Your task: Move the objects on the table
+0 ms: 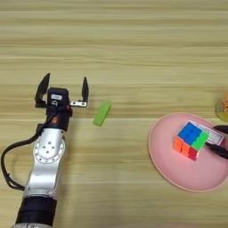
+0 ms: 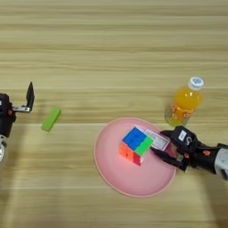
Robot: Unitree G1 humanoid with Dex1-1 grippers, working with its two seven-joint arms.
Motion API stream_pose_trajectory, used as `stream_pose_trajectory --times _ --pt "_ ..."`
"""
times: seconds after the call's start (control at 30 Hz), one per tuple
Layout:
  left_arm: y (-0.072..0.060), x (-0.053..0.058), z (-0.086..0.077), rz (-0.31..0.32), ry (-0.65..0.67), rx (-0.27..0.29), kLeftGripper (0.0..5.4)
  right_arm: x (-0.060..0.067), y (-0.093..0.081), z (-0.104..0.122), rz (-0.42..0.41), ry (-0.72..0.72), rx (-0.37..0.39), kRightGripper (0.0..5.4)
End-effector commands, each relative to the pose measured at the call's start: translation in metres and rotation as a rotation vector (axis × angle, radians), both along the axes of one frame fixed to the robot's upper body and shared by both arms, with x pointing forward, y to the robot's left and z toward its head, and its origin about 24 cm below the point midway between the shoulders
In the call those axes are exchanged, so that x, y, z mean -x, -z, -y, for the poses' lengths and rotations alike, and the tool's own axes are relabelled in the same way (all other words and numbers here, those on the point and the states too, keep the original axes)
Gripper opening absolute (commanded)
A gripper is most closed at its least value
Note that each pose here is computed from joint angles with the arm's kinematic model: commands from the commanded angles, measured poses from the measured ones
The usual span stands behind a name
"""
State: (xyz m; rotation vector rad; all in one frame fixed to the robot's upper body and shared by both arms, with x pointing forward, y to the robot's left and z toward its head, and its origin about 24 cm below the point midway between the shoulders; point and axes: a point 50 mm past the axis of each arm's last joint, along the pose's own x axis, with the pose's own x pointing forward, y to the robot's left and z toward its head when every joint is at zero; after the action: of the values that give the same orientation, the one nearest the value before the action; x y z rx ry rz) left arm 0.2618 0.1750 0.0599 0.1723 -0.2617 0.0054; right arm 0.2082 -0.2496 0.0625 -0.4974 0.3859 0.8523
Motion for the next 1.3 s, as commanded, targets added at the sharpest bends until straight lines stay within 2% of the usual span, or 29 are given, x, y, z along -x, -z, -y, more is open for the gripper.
stream_pose_trajectory --times 0.03,0.3,0.47,0.6,1.13,1.3 --pt "0.001 0.000 0.001 0.000 0.006 -0.005 5.40 -0.001 0.000 0.000 0.004 -0.006 0.015 3.65" --pt "0.001 0.000 0.001 -0.001 0.005 -0.007 5.40 -0.003 -0.007 0.002 0.034 -0.002 0.000 4.36" --pt "0.002 -0.001 0.001 -0.002 0.005 -0.006 5.40 -0.003 -0.013 0.001 0.054 -0.005 -0.016 5.01" --pt "0.002 -0.002 0.001 -0.001 0.005 -0.007 5.40 -0.004 -0.023 0.001 0.085 -0.016 -0.050 5.37" --pt "0.002 -0.004 0.000 0.000 0.012 -0.011 5.40 -0.005 -0.064 -0.008 0.226 -0.064 -0.212 5.37" --pt "0.003 -0.005 0.003 -0.010 0.028 -0.014 5.40 -0.004 -0.079 -0.015 0.270 -0.090 -0.308 5.37"
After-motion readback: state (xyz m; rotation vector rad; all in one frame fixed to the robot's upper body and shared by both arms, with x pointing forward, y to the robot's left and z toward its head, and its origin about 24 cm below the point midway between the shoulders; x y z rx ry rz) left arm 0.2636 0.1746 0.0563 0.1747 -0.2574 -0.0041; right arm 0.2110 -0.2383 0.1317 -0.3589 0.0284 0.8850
